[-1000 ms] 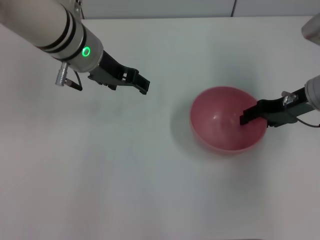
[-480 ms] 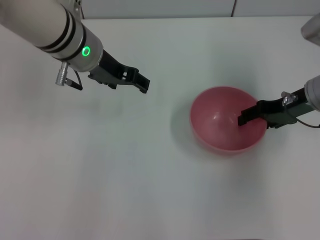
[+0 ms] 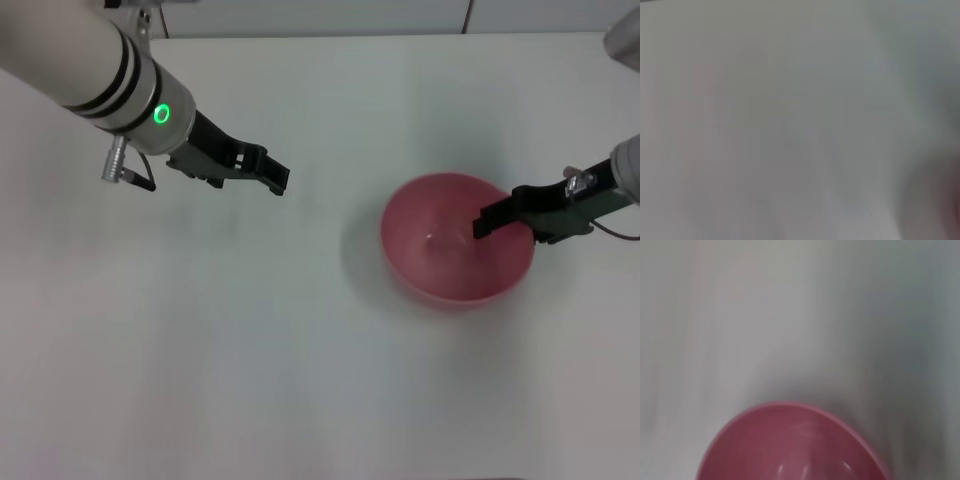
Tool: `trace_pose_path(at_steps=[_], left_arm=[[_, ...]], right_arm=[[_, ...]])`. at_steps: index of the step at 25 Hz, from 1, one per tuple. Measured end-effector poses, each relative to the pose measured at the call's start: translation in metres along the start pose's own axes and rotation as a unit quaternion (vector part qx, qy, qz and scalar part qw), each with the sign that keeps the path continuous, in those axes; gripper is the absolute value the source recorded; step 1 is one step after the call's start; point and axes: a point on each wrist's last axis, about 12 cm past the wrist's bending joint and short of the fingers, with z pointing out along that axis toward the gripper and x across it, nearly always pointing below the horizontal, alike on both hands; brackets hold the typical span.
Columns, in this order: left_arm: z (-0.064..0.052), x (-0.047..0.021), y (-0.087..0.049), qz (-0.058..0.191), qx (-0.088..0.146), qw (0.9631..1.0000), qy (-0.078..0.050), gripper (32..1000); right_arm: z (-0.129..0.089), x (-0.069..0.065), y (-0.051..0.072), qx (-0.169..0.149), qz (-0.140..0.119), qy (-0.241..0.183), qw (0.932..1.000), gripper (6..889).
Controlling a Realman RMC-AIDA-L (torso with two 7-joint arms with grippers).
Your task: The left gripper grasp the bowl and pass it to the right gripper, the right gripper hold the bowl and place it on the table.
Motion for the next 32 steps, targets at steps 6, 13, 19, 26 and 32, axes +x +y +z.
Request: trace_pose_path(at_steps=[6,13,19,26,32], left_arm=[[0.000,0.0025,0.005,-0.009,-0.001,1.0000,-0.001,850],[-0.001,0.0065,0.016,-0.029,0.002,0.9996,-0.004,850],[-0.001,0.0076,0.018,-0.032,0.001,0.9995,-0.003,850],[0.000,0.0100,0.021,-0.033,-0.005,0.9994,0.004,850],[0.000,0.0097,0.021,-0.032,-0.006,0.9995,0.005,850]], right_arm=[[-0.009,-0.002,0.006,-0.002,0.003,0.007,1.0000,695],[-0.025,-0.005,0.014,0.032,-0.005,0.019,0.9993,695],[-0.044,-0.007,0.022,0.050,-0.013,0.017,0.9985,695],[-0.076,-0.015,0.034,0.062,-0.025,-0.013,0.9977,695],[-0.086,-0.017,0.042,0.065,-0.035,-0.020,0.9971,695]])
